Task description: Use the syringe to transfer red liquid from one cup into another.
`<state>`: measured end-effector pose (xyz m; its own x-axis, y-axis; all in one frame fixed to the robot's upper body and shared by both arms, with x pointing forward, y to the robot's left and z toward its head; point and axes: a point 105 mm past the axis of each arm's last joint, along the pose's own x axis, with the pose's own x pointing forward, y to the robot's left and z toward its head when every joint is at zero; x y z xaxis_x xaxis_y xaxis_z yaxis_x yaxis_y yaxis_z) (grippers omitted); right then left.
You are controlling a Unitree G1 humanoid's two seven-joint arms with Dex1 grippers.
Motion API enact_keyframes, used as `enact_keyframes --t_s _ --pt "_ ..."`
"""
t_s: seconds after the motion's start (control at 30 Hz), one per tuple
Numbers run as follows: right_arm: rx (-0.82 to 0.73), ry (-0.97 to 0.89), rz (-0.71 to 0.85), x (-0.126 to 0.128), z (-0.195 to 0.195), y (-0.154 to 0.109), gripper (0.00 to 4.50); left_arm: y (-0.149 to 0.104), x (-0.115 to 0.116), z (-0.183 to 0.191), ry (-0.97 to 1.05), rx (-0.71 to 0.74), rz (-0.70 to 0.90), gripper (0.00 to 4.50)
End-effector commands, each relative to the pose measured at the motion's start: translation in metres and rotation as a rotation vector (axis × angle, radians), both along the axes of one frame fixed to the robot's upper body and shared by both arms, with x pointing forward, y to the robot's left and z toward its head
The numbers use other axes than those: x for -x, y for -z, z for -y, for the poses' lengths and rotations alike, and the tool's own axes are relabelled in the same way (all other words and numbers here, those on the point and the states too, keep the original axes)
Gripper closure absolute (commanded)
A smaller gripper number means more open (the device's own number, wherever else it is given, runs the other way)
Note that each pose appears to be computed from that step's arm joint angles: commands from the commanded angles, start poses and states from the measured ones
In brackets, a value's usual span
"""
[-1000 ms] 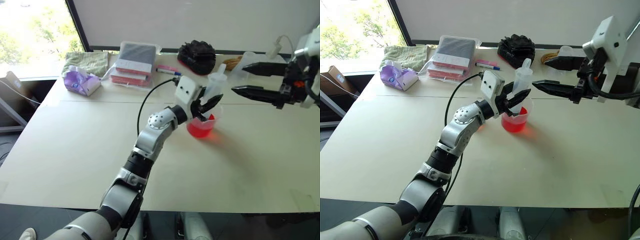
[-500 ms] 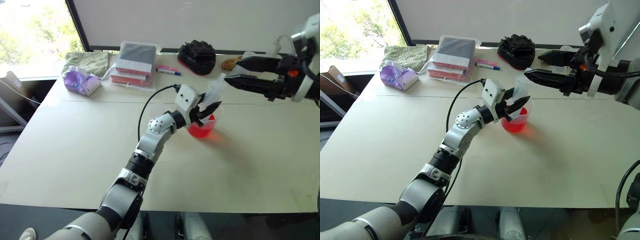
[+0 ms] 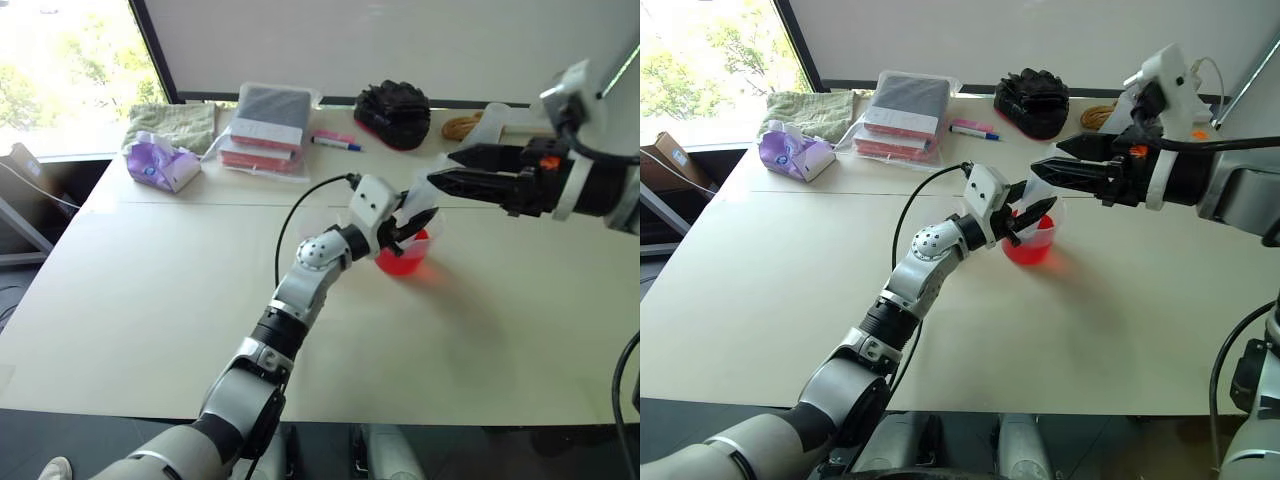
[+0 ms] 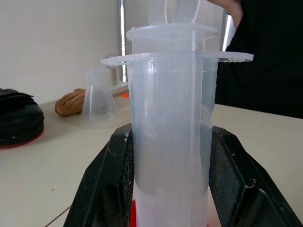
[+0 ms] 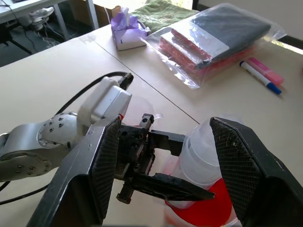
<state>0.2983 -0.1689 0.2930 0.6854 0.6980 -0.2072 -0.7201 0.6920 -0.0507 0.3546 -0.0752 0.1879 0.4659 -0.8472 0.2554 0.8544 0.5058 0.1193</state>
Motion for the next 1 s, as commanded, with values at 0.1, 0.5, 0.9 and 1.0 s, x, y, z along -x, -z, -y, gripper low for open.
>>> enact_keyframes --t_s 0.1,0.5,0.9,1.0 --pt "0.011 0.059 0.029 -0.009 0.005 -0.001 1.39 -0.012 0.005 0.003 0.01 0.031 0.043 2.75" --pt "-0.063 0.019 0.005 -0.011 -0.008 0.0 1.39 -0.012 0.005 0.002 0.007 0.032 0.043 2.75" --pt "-0.122 0.0 -0.012 -0.017 -0.021 0.005 4.4 -0.011 0.007 0.003 0.011 0.032 0.039 2.78" --pt "-0.132 0.001 -0.007 -0.017 -0.022 0.007 4.4 -0.01 0.007 0.002 0.013 0.031 0.04 2.78"
